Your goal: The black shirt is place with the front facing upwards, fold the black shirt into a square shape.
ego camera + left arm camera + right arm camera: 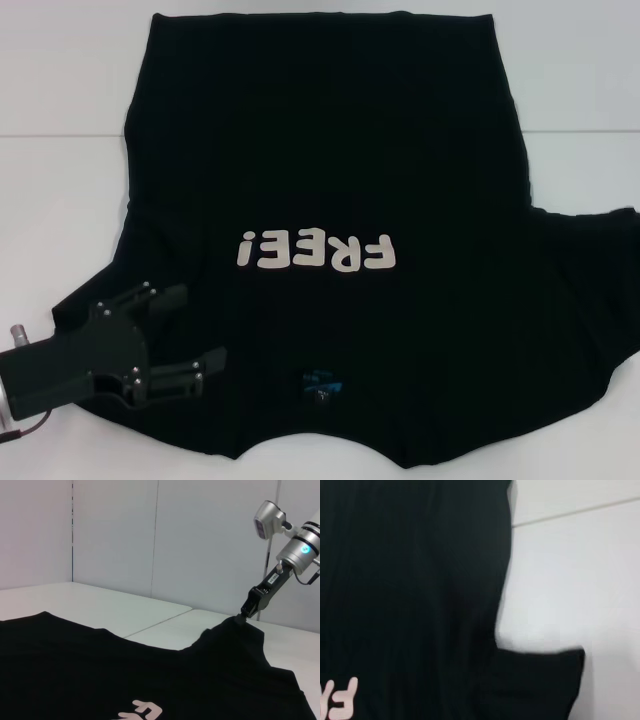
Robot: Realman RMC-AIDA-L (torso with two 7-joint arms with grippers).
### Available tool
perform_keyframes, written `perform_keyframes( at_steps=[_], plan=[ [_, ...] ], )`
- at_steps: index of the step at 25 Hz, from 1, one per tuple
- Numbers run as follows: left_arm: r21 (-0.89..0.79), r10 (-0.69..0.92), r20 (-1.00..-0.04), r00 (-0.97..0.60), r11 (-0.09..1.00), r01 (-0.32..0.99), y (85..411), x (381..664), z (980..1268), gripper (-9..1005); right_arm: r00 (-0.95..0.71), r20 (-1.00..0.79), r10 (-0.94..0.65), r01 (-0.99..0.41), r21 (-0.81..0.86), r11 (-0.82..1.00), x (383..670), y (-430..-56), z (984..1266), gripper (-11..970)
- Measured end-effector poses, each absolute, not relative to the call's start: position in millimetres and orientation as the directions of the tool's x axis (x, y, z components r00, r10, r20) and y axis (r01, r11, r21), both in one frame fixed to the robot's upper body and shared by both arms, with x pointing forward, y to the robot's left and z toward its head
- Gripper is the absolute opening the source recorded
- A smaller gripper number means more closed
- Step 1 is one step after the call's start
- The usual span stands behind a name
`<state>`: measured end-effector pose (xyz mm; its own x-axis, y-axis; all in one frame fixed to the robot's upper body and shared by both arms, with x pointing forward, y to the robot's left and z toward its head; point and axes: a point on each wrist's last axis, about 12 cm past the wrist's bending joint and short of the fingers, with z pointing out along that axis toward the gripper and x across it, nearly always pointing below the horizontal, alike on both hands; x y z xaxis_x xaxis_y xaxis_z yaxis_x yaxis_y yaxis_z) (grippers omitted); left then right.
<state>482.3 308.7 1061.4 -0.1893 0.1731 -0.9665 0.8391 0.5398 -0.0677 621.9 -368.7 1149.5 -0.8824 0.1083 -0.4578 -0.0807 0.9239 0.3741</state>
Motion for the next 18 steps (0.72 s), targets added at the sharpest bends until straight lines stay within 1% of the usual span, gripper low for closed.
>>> perform_keyframes(
  at_steps=[8, 18],
  plan=[
    [-0.067, 0.174, -0.967, -0.189, 0.540, 0.839, 309, 483, 1062, 950, -0.872, -0.481, 0.091, -0.107, 0.368, 0.924, 627, -365, 1159, 4],
    [-0.067, 0.175, -0.966, -0.189, 0.539, 0.840, 309, 483, 1062, 950, -0.878, -0.478, 0.019, -0.194, 0.393, 0.899, 642, -327, 1171, 4]
  ],
)
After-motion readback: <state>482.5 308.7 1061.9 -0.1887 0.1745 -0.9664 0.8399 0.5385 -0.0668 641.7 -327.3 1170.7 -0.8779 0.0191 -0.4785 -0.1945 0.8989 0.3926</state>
